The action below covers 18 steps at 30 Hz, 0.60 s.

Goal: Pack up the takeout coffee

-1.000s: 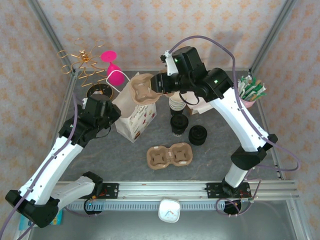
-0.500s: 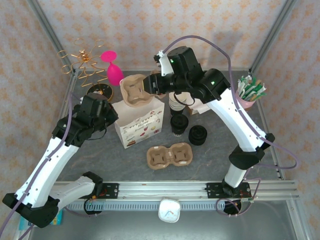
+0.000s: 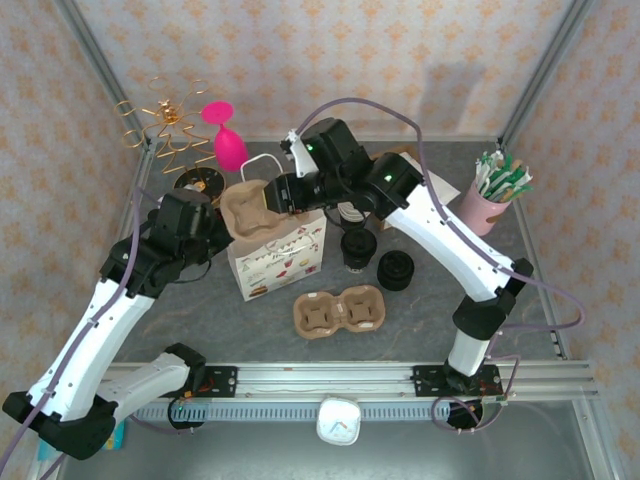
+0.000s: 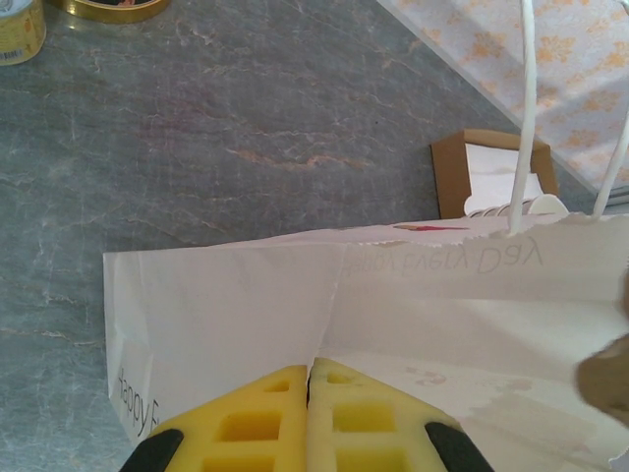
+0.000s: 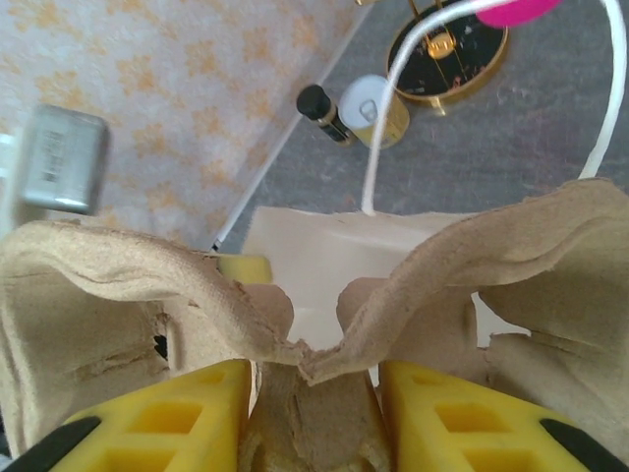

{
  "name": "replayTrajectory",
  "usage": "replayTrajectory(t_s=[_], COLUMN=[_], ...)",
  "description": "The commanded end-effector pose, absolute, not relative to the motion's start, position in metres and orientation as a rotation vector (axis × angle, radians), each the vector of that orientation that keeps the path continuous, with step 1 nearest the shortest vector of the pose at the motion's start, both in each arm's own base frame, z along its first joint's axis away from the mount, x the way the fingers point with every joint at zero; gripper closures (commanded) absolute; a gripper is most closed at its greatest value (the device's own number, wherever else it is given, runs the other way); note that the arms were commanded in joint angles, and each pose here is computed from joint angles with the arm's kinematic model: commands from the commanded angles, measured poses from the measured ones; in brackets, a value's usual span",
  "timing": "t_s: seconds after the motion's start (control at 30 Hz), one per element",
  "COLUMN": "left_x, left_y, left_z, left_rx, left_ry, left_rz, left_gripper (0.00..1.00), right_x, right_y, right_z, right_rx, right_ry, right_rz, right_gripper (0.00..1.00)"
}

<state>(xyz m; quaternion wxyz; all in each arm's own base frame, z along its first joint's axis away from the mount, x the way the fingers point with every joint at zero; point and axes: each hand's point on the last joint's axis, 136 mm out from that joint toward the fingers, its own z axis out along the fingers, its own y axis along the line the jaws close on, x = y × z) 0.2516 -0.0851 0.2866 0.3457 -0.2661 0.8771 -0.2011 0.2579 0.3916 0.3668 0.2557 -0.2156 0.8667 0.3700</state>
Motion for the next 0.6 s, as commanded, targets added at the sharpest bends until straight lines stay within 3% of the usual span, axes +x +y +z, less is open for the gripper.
replayTrajectory(t_s=[0.0, 0.57], left_x=[0.254, 0.252], left_y=[-0.083, -0.087], left_z=[0.300, 0.309], left_rx=[-0.696, -0.634], left_ry=[2.212, 2.200], left_rz=[-0.562, -0.596], left_gripper=[1.00, 1.00], right_x=[0.256, 0.285], right_y=[0.392, 0.364], right_z=[0.370, 0.342], right_rx=[-0.566, -0.468], right_ry=[2.340, 2.458], right_rz=[1.034, 0.747], right_gripper=[0.63, 0.64])
